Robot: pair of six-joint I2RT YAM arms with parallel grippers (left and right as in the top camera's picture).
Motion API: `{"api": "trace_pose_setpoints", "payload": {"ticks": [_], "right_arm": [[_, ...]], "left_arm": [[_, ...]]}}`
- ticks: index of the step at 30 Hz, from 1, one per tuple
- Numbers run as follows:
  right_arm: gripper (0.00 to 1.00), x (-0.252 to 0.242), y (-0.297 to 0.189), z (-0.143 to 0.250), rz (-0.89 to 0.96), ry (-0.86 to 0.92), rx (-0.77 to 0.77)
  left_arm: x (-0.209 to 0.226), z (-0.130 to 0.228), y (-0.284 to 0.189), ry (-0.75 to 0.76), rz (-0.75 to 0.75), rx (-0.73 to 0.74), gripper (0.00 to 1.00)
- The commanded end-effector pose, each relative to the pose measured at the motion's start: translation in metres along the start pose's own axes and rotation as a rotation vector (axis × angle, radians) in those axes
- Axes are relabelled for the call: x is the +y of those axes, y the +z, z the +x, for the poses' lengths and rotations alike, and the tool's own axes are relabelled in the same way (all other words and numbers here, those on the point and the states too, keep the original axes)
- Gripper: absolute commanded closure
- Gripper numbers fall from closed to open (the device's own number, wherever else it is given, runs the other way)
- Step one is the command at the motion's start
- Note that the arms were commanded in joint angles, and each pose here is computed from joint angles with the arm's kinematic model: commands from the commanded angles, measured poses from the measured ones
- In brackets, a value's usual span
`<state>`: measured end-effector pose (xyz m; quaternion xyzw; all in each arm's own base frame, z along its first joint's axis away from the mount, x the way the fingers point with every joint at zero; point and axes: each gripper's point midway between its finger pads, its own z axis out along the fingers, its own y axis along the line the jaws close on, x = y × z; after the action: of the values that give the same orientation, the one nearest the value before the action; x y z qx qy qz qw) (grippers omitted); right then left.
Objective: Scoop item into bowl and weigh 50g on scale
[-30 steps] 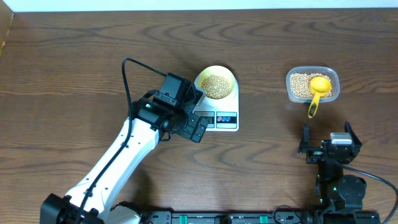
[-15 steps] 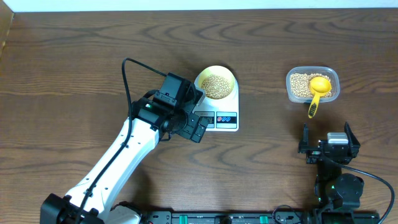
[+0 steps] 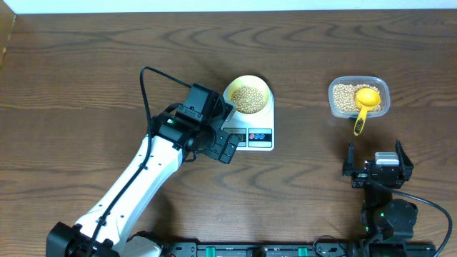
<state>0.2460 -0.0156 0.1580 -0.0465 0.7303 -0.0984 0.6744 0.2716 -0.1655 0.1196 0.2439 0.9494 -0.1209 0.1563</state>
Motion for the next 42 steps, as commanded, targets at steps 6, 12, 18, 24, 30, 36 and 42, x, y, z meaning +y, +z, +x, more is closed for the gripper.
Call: {"api": "trace_pose_setpoints", "payload": {"ticks": [6,12,18,24,30,36,42], "right_arm": [[0.01,-0.008,0.0,0.001,0.044,0.06,0.005],[0.01,-0.013,-0.001,0.002,0.071,0.134,0.005],[0.01,-0.013,-0.001,0.002,0.071,0.167,0.005],[0.01,-0.009,-0.001,0.002,0.046,0.134,0.004],[0.01,-0.006,0.0,0.002,0.034,0.126,0.004],[0.01,-0.006,0.0,0.002,0.034,0.125,0.004],[0.01,-0.006,0.0,0.001,0.034,0.126,0.004]], "left_arm": [[0.002,0.004,0.004,0.011,-0.009,0.015,0.02],[0.002,0.004,0.004,0.011,-0.009,0.015,0.02],[0.002,0.004,0.004,0.011,-0.009,0.015,0.02],[0.002,0.004,0.004,0.011,-0.009,0.015,0.02],[0.002,0.004,0.004,0.011,-0.009,0.015,0.02],[0.002,0.004,0.004,0.011,-0.009,0.015,0.02],[0.002,0.004,0.004,0.011,-0.009,0.015,0.02]]}}
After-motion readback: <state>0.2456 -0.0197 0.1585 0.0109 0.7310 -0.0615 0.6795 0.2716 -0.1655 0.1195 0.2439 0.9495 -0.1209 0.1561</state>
